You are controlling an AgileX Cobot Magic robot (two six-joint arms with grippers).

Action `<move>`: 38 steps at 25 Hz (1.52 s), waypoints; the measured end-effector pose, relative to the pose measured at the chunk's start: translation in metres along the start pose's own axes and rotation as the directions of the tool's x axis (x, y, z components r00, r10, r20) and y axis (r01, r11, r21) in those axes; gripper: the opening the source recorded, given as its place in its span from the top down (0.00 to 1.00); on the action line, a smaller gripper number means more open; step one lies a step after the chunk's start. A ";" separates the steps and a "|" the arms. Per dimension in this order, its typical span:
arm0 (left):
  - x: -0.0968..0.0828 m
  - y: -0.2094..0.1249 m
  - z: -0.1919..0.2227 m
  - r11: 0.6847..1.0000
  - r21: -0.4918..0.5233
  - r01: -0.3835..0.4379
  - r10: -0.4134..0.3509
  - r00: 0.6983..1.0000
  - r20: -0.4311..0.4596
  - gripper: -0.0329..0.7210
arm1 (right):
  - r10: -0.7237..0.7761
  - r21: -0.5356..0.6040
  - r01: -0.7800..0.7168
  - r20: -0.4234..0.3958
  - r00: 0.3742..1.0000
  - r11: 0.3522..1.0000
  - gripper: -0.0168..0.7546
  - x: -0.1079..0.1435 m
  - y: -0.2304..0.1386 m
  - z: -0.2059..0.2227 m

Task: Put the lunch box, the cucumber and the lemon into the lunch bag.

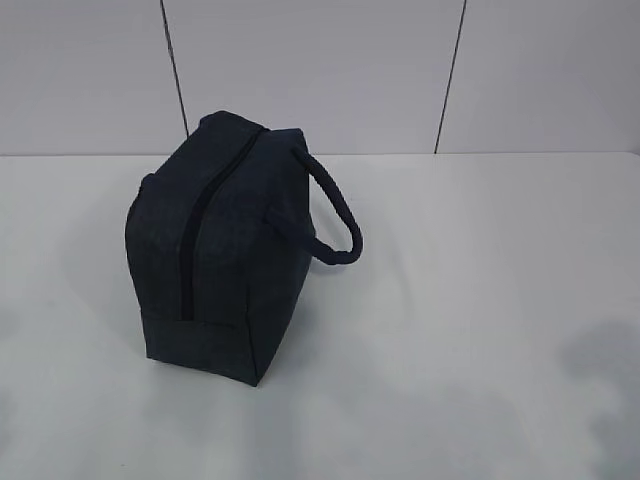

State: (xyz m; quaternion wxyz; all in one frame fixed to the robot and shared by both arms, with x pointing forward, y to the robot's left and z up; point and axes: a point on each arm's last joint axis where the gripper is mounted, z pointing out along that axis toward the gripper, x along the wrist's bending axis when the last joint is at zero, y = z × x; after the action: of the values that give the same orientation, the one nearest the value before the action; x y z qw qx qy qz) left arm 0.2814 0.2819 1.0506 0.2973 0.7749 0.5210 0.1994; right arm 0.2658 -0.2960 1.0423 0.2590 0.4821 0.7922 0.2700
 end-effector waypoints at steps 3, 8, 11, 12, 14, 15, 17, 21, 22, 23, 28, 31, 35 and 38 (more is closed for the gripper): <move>0.000 0.000 0.000 1.000 0.000 0.000 0.000 1.000 0.000 0.35 | 0.001 -0.008 -0.001 0.001 1.000 1.000 0.30 0.000 0.001 0.000; 0.000 0.000 0.000 1.000 0.000 0.000 0.000 1.000 0.000 0.36 | 0.004 -0.009 -0.004 0.001 1.000 1.000 0.30 0.000 0.001 0.000; 0.000 0.000 0.000 1.000 -0.002 0.000 0.000 1.000 0.000 0.36 | 0.004 -0.009 -0.004 0.001 1.000 1.000 0.30 0.000 0.001 0.000; 0.000 0.000 0.000 1.000 -0.002 0.000 0.000 1.000 0.000 0.36 | 0.004 -0.009 -0.004 0.001 1.000 1.000 0.30 0.000 0.001 0.000; 0.000 0.000 0.000 1.000 -0.002 0.000 0.000 1.000 0.000 0.37 | 0.004 -0.009 -0.004 0.001 1.000 1.000 0.30 0.000 0.001 0.000; 0.000 0.000 0.000 1.000 -0.002 0.000 0.000 1.000 0.000 0.38 | 0.004 -0.009 -0.004 0.001 1.000 1.000 0.30 0.000 0.001 0.000; 0.000 0.000 0.000 1.000 -0.002 0.000 0.000 1.000 0.000 0.39 | 0.004 -0.009 -0.004 0.001 1.000 1.000 0.30 0.000 0.001 0.000; 0.000 -0.001 -0.002 1.000 -0.020 0.003 -0.003 1.000 -0.007 0.41 | 0.008 -0.024 -0.008 0.006 1.000 1.000 0.30 0.000 0.000 -0.002; 0.000 -0.002 -0.004 1.000 -0.029 0.009 -0.009 1.000 -0.014 0.41 | 0.016 -0.032 -0.016 0.014 1.000 0.999 0.30 0.000 -0.001 -0.003; 0.001 -0.003 -0.006 0.999 -0.044 0.020 -0.021 0.999 -0.027 0.41 | 0.030 -0.043 -0.028 0.027 0.999 0.999 0.30 -0.001 -0.003 -0.004; 0.001 -0.014 -0.020 0.982 -0.164 0.095 -0.117 0.984 -0.135 0.41 | 0.134 -0.084 -0.123 0.132 0.982 0.989 0.30 -0.002 -0.009 -0.011; -0.002 -0.022 -0.028 0.965 -0.240 0.111 -0.157 0.970 -0.184 0.41 | 0.197 -0.113 -0.177 0.199 0.960 0.978 0.30 -0.002 -0.013 -0.016; -0.008 -0.032 -0.038 0.939 -0.327 0.103 -0.182 0.958 -0.223 0.43 | 0.239 -0.177 -0.198 0.246 0.939 0.964 0.30 0.001 -0.019 -0.023; -0.009 -0.034 -0.039 0.936 -0.336 0.101 -0.185 0.956 -0.228 0.44 | 0.251 -0.227 -0.194 0.258 0.933 0.954 0.30 0.003 -0.025 -0.028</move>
State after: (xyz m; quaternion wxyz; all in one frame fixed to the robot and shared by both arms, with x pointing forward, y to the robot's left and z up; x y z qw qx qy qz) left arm 0.2301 0.2927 1.0565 0.3633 0.6435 0.5711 0.3574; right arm 0.2303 -0.3074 1.0453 0.3842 0.5745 0.6562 0.3030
